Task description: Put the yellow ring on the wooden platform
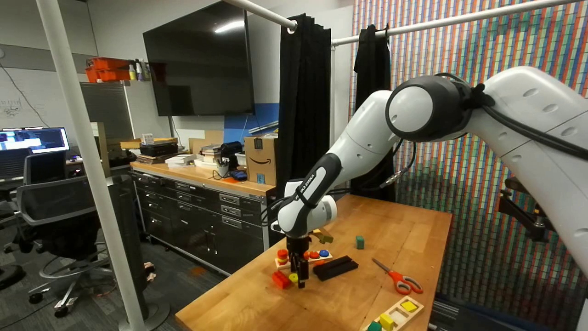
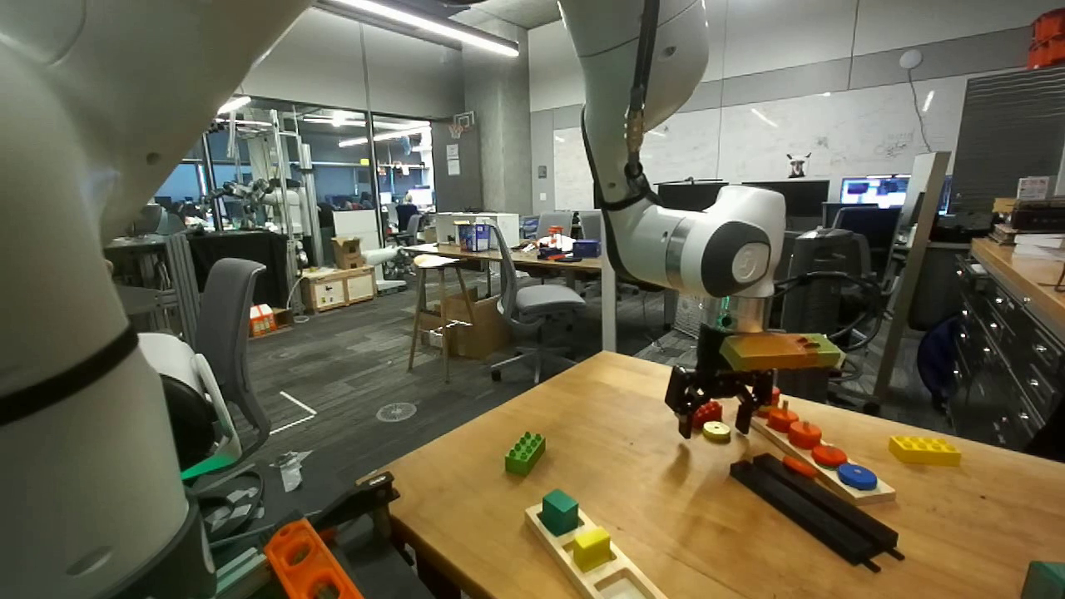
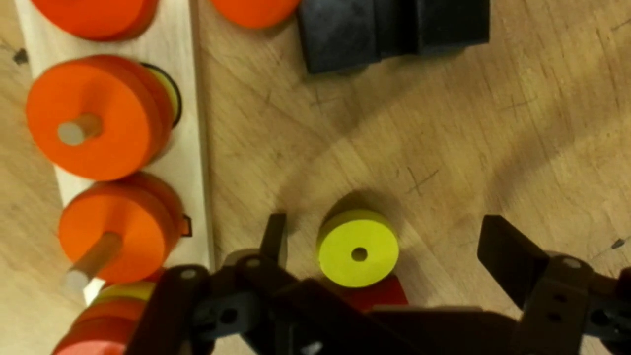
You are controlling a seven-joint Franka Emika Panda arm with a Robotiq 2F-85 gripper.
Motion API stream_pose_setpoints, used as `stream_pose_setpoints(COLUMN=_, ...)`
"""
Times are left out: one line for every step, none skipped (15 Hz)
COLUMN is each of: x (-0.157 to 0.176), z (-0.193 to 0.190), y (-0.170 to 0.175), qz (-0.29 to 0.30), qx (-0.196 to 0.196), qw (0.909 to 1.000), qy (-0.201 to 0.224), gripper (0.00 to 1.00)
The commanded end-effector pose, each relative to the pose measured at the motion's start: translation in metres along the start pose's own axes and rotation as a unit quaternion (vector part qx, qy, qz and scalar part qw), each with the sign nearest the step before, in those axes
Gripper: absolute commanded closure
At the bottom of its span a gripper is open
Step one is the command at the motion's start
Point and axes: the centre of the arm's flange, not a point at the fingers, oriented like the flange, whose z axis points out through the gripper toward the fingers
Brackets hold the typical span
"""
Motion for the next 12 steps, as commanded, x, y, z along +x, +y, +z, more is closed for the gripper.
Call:
stream_pose_setpoints(x=0.0059, z=-0.0005, y=0.0095, qz=-0.001, qx=-0.001, qw=1.0, qy=-0.006, gripper=0.0)
stream_pose_setpoints(x=0.0054, z=-0.0002, y=0.0091, qz=-0.001, qx=-0.001, qw=1.0, qy=-0.005, gripper=0.0)
stream_pose_setpoints(x=0.0045, z=0.0006, y=0.008, qz=-0.002, qx=-0.002, qw=1.0, qy=-0.005, gripper=0.0)
stream_pose_setpoints(x=0.004, z=0.001, y=0.0075, qz=-0.002, qx=-0.002, qw=1.0, qy=-0.004, gripper=0.0)
stream_pose_setpoints(x=0.0036, z=0.0014, y=0.0074, qz=-0.002, qx=-0.002, qw=1.0, qy=-0.004, gripper=0.0)
stream_pose_setpoints(x=0.0035, z=0.0016, y=0.0076, qz=-0.002, qx=-0.001, qw=1.0, qy=-0.004, gripper=0.0)
stream_pose_setpoints(x=0.0036, z=0.0015, y=0.0077, qz=-0.002, qx=-0.002, qw=1.0, qy=-0.004, gripper=0.0)
stream_pose_setpoints(x=0.0037, z=0.0015, y=0.0075, qz=-0.002, qx=-0.002, qw=1.0, qy=-0.004, gripper=0.0)
stream_pose_setpoints(x=0.004, z=0.0015, y=0.0075, qz=-0.002, qx=-0.002, qw=1.0, qy=-0.004, gripper=0.0)
stream_pose_setpoints(x=0.004, z=0.0015, y=0.0077, qz=-0.002, qx=-0.002, qw=1.0, qy=-0.003, gripper=0.0)
stream_pose_setpoints(x=0.0038, z=0.0018, y=0.0078, qz=-0.003, qx=-0.002, qw=1.0, qy=-0.003, gripper=0.0)
stream_pose_setpoints(x=0.0035, z=0.0021, y=0.0077, qz=-0.003, qx=-0.002, qw=1.0, qy=-0.002, gripper=0.25)
